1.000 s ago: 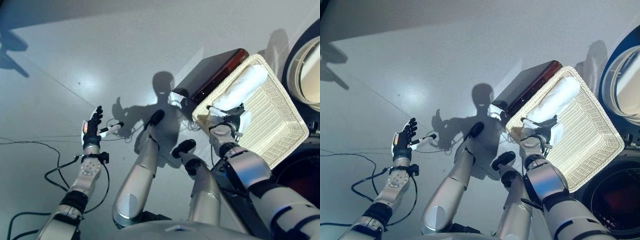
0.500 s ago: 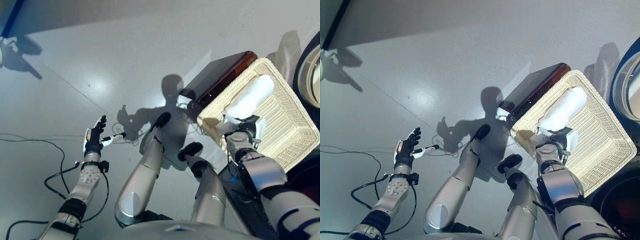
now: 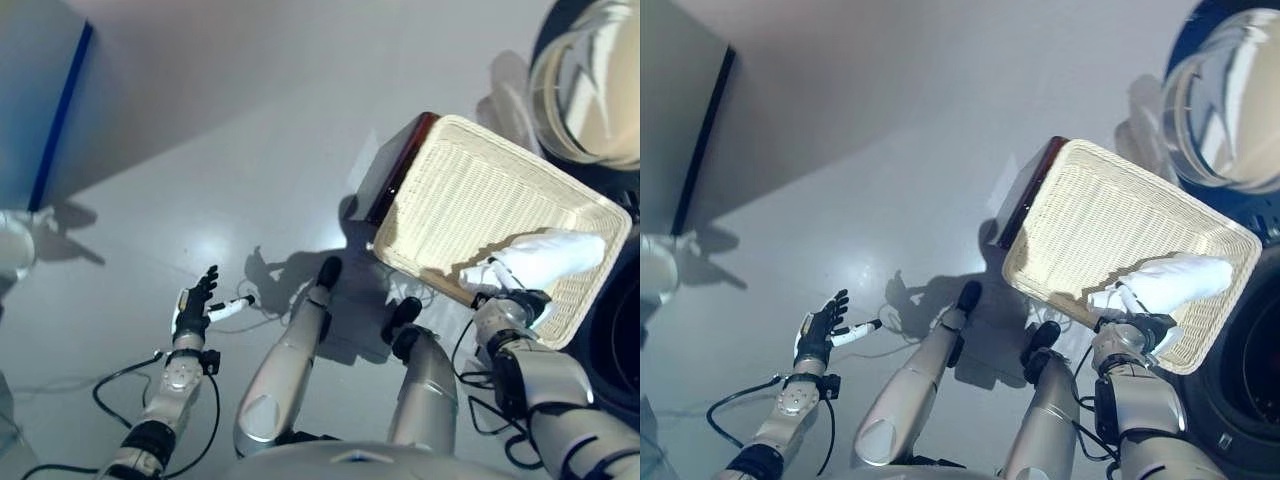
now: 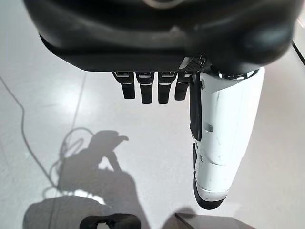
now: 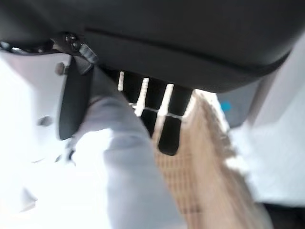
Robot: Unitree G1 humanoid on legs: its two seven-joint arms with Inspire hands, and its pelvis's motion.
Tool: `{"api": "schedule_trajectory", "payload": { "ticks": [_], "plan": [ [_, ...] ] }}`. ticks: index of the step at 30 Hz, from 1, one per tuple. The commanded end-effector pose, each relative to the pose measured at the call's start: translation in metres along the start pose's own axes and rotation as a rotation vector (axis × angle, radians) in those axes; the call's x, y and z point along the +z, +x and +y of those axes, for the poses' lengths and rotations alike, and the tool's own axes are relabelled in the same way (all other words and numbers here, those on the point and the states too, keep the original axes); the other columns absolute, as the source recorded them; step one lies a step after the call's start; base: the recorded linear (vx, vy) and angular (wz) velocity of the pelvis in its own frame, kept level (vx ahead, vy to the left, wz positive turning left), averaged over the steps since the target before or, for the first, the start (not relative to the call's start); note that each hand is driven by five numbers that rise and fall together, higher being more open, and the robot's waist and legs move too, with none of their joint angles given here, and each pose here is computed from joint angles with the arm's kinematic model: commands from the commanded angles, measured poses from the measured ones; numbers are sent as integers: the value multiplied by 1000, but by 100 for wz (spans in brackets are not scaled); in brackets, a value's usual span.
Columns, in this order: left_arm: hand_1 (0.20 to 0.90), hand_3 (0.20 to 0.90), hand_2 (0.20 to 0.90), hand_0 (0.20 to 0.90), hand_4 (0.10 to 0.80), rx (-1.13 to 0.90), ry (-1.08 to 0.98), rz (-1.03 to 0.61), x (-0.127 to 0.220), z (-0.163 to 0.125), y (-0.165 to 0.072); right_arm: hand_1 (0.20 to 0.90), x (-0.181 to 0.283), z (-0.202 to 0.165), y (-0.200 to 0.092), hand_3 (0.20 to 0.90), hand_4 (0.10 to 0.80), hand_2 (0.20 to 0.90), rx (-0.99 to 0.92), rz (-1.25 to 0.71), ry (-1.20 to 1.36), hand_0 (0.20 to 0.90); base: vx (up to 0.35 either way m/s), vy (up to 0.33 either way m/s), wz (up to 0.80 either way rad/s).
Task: Pick up the clothes and place them into the washing machine
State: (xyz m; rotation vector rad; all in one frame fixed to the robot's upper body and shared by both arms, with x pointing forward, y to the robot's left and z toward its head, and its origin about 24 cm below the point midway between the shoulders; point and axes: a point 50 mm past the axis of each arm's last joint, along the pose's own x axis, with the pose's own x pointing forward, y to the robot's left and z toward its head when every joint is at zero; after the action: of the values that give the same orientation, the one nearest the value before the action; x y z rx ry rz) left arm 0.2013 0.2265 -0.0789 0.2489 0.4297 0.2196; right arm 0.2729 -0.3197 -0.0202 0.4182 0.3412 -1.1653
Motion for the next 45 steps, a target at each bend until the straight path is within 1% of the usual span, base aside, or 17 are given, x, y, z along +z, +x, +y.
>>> {"api": "schedule_trajectory", "payload": {
  "ticks": [1, 4, 8, 12, 16, 19, 27, 28, 29, 31, 34, 37, 40, 45],
  "plan": [
    [900, 900, 900, 900, 800, 43, -64, 78, -31, 2, -21, 200, 34, -15, 4, 200, 300, 200, -56, -203, 252, 200, 7, 48, -40],
    [900, 900, 900, 900, 800, 16, -101, 88, -34, -10, -25, 200, 49, -5, -8, 200, 300, 200, -27, -301, 344, 200, 6, 14, -50],
    [900, 900, 900, 900, 800, -16, -103, 90, -35, -20, -28, 200, 84, 3, -12, 200, 300, 200, -45, -424, 386, 200, 7, -4, -16],
    [900, 900, 900, 900, 800, -18, -117, 89, -34, -25, -28, 200, 115, 8, -16, 200, 300, 200, -85, -499, 444, 200, 13, 5, -10],
    [900, 900, 900, 900, 800, -33, -105, 70, -31, -27, -27, 200, 166, 16, -21, 200, 300, 200, -85, -623, 457, 200, -30, 24, -14],
    [900, 900, 900, 900, 800, -22, -91, 65, -31, -22, -28, 200, 203, 25, -28, 200, 300, 200, -80, -683, 477, 200, -79, 20, -20],
    [900, 900, 900, 900, 800, -10, -83, 52, -27, -21, -24, 200, 281, 45, -63, 200, 300, 200, -54, -815, 585, 200, 35, -37, -23],
    [900, 900, 900, 900, 800, -10, -87, 50, -26, -22, -24, 200, 283, 46, -64, 200, 300, 200, -53, -819, 586, 200, -8, -67, -25],
    [900, 900, 900, 900, 800, -15, -85, 34, -23, -22, -23, 200, 298, 47, -74, 200, 300, 200, -55, -853, 615, 200, -15, -72, -30],
    [900, 900, 900, 900, 800, -13, -91, 24, -20, -24, -22, 200, 313, 49, -88, 200, 300, 200, -64, -901, 658, 200, -28, -77, -23],
    [900, 900, 900, 900, 800, -13, -102, 18, -18, -27, -23, 200, 335, 42, -107, 200, 300, 200, -114, -1000, 705, 200, -5, -38, -4],
    [900, 900, 900, 900, 800, -13, -105, 11, -17, -29, -24, 200, 343, 37, -116, 200, 300, 200, -167, -1051, 709, 200, 9, -10, -7],
    [900, 900, 900, 900, 800, 8, -116, 2, -16, -28, -25, 200, 355, 31, -134, 200, 300, 200, -206, -1142, 737, 200, 23, -10, -10],
    [900, 900, 900, 900, 800, 18, -112, -26, -12, -26, -26, 200, 380, 17, -155, 200, 300, 200, -260, -1260, 753, 200, 22, -4, -12]
  ]
}}
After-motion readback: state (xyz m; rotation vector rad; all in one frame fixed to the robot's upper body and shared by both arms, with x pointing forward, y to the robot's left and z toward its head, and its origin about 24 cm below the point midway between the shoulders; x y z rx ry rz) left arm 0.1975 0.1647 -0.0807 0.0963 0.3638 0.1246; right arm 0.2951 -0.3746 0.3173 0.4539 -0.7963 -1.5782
